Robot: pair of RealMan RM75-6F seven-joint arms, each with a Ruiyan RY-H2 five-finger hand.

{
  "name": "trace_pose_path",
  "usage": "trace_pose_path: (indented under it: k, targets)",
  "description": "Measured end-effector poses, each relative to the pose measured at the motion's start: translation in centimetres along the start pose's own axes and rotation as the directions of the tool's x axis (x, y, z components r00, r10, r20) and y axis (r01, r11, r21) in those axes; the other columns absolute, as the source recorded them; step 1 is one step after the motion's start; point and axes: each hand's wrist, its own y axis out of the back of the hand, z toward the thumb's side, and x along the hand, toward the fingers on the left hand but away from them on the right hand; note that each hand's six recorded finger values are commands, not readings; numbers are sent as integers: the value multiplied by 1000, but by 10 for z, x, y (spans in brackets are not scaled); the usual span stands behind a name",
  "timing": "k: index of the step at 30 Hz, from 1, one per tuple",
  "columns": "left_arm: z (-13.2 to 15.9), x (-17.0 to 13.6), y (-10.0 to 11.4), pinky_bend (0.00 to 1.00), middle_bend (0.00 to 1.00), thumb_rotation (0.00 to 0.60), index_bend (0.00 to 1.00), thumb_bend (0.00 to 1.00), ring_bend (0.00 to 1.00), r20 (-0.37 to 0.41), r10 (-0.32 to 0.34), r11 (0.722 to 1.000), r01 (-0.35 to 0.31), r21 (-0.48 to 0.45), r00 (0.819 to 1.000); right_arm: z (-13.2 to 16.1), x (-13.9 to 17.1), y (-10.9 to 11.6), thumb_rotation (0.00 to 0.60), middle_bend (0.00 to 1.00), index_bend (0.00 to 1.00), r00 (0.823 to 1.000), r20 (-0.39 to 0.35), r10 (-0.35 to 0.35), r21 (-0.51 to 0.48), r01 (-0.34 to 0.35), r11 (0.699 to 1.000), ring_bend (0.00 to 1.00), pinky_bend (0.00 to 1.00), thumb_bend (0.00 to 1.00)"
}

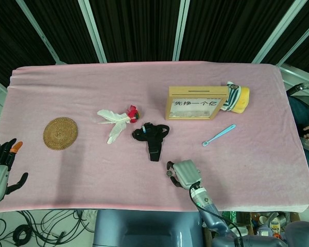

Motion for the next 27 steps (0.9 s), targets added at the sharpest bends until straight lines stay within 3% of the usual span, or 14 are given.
trace_pose_path:
  k: [27]
  targets:
    - [-1,0,0,6,0,600,51,326,0,-2,-4,1000,4,4,1000,-1,-1,-9,600,756,441,1000,1,5,25,-5,1000,846,924,292]
